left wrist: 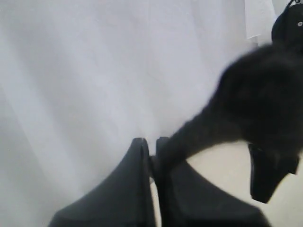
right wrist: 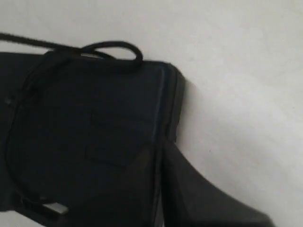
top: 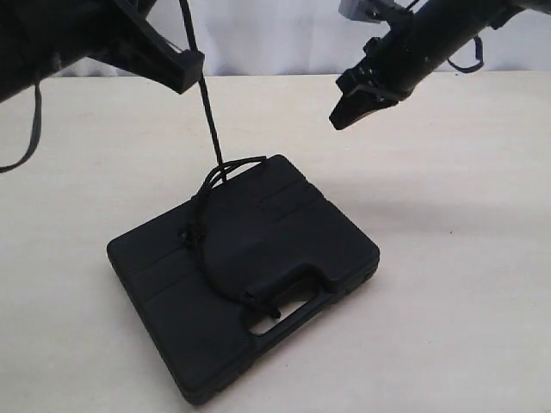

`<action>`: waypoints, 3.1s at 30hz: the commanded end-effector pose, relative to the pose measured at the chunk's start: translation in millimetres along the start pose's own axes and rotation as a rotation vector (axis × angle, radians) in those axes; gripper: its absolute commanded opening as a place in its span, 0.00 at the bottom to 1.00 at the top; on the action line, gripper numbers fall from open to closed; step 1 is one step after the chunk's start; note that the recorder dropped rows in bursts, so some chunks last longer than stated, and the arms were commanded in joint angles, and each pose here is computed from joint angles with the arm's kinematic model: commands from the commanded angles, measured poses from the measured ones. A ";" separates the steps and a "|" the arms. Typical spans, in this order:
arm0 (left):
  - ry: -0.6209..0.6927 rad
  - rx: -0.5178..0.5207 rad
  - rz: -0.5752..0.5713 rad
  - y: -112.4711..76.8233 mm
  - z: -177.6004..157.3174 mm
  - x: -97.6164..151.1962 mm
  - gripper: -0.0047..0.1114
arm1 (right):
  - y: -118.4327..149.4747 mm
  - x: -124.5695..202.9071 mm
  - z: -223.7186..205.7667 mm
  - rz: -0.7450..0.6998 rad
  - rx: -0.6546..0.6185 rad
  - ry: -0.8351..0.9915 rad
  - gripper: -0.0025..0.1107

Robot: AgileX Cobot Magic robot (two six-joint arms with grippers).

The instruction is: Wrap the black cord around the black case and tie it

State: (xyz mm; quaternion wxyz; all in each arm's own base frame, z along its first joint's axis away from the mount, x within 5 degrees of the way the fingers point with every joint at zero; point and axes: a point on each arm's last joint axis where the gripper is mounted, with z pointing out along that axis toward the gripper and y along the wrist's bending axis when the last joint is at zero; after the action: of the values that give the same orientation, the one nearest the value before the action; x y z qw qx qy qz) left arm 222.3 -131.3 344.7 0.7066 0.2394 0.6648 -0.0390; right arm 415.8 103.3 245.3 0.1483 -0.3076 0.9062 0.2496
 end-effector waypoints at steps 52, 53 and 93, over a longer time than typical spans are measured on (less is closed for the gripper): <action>0.044 -0.354 0.275 53.0 -9.8 -1.9 0.04 | 86.2 139.4 111.3 1.038 0.229 -0.178 0.06; 0.104 -0.415 0.267 69.6 -11.7 6.0 0.04 | 71.9 135.7 102.8 1.060 0.233 -0.196 0.06; 0.955 -0.590 -0.058 171.6 -36.0 215.3 0.29 | -22.0 67.7 85.5 0.682 0.214 -0.080 0.06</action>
State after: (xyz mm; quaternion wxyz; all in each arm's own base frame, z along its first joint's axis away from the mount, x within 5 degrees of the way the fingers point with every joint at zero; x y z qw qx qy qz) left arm 277.8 93.9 182.2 0.3516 0.0061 0.8999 0.2579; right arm 388.0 102.8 131.3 0.1246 0.0520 0.9706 0.1994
